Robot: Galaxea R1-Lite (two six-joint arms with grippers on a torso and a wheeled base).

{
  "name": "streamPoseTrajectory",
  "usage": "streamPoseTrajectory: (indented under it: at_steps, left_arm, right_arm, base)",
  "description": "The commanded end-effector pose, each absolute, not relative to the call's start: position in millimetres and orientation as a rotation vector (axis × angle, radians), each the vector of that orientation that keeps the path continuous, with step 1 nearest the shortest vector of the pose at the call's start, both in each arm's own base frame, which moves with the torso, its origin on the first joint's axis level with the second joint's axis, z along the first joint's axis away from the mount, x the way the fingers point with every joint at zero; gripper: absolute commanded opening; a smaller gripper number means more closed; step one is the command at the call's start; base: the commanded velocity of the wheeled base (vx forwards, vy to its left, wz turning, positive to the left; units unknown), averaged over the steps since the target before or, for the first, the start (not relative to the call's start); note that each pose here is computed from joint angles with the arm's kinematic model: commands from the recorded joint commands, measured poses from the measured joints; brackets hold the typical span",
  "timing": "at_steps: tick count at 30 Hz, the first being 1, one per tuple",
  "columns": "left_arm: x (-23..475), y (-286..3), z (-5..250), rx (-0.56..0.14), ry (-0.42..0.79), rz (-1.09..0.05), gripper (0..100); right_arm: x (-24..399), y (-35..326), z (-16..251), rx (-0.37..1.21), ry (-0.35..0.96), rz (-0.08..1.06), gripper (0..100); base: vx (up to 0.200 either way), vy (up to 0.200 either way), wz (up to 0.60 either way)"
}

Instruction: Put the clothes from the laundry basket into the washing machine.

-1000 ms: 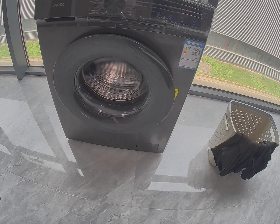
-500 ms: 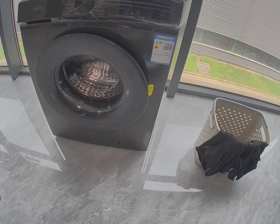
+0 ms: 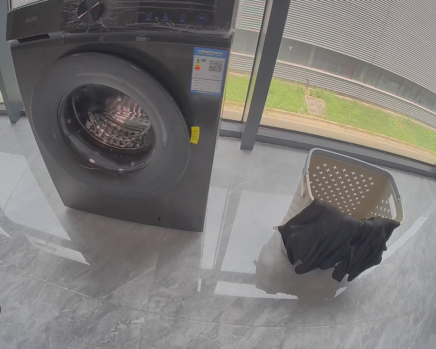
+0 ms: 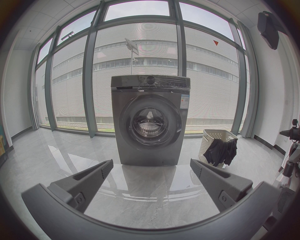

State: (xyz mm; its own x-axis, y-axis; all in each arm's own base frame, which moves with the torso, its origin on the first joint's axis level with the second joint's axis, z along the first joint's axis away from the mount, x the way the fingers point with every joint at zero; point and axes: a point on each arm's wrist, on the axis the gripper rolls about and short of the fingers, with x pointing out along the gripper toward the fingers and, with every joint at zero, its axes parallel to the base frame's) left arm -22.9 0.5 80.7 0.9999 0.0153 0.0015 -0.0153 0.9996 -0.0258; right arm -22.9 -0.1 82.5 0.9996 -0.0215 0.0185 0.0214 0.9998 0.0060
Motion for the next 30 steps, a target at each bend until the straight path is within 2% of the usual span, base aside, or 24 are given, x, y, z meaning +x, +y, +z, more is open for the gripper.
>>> streamPoseTrajectory:
  at_steps: [1, 30]
  left_arm:
    - [-22.8, 0.5, 75.6, -0.026, -0.002, 0.015, 100]
    - [-22.8, 0.5, 75.5, -0.026, 0.0, 0.015, 100]
  right_arm:
    - [-22.8, -0.1, 77.2, 0.006, -0.017, -0.021, 100]
    - [-22.8, -0.1, 77.2, 0.006, -0.017, -0.021, 100]
  base:
    - [0.0, -0.2, 0.0]
    - [0.0, -0.2, 0.0]
